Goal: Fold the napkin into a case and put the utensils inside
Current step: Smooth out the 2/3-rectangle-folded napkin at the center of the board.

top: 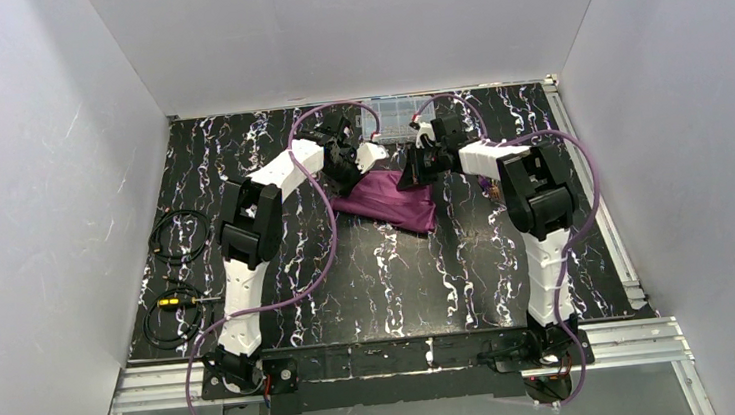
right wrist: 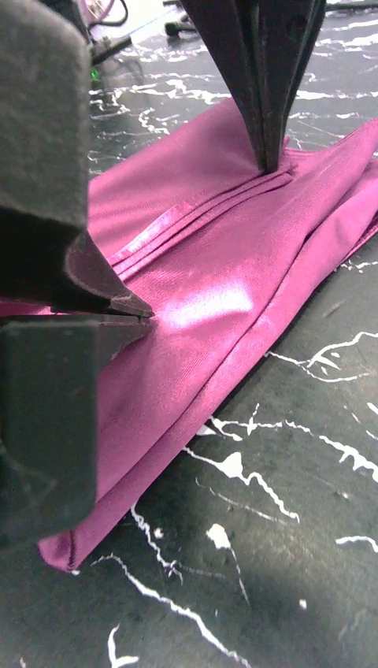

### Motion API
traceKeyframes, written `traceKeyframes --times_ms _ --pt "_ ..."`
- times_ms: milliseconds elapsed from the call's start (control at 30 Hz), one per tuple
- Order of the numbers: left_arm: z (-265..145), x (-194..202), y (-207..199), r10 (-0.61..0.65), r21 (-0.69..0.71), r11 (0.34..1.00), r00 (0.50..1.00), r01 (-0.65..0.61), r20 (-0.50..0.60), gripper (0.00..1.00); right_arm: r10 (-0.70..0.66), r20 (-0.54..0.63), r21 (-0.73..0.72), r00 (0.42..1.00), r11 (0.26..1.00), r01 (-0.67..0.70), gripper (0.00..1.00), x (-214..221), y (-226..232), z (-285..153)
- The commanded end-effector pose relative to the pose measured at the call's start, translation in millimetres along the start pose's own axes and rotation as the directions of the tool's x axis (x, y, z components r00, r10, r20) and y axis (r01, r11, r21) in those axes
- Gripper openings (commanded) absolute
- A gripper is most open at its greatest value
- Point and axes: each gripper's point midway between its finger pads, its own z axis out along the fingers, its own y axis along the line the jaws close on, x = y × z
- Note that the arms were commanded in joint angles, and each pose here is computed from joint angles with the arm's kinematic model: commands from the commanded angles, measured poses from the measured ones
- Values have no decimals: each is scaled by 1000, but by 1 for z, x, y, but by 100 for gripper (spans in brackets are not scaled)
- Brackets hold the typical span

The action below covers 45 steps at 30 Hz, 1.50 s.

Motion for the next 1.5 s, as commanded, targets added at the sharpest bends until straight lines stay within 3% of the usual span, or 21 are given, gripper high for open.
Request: traceKeyframes --times_ms 0,433,633,767,933,1033,1267,1467 --pt "-33 -24 -5 -8 -8 1000 997 9 73 0 9 -54 127 999 992 -2 11 30 -31 3" --pt "-39 -39 6 -2 -70 997 989 12 145 0 -2 -11 136 1000 991 4 11 23 -23 -4" --pt "-36 -30 23 8 -178 984 993 13 120 0 -10 7 123 1000 992 9 11 15 -15 -6" --pt "-24 -19 21 5 -173 985 995 12 95 0 -19 38 92 999 996 16 12 4 -3 -11" --pt "-15 -15 19 -4 -170 985 996 19 87 0 -59 139 23 989 998 56 28 -36 39 -41" --pt "-11 -18 17 -2 -172 985 995 19 99 0 -43 165 -64 985 996 55 32 -38 66 -58" --pt "-4 -23 12 -6 -167 986 994 25 112 0 27 59 -293 998 956 -9 29 20 101 -67" --pt "-4 -22 13 -8 -176 984 994 28 110 0 76 -51 -281 996 956 -87 23 67 77 -50"
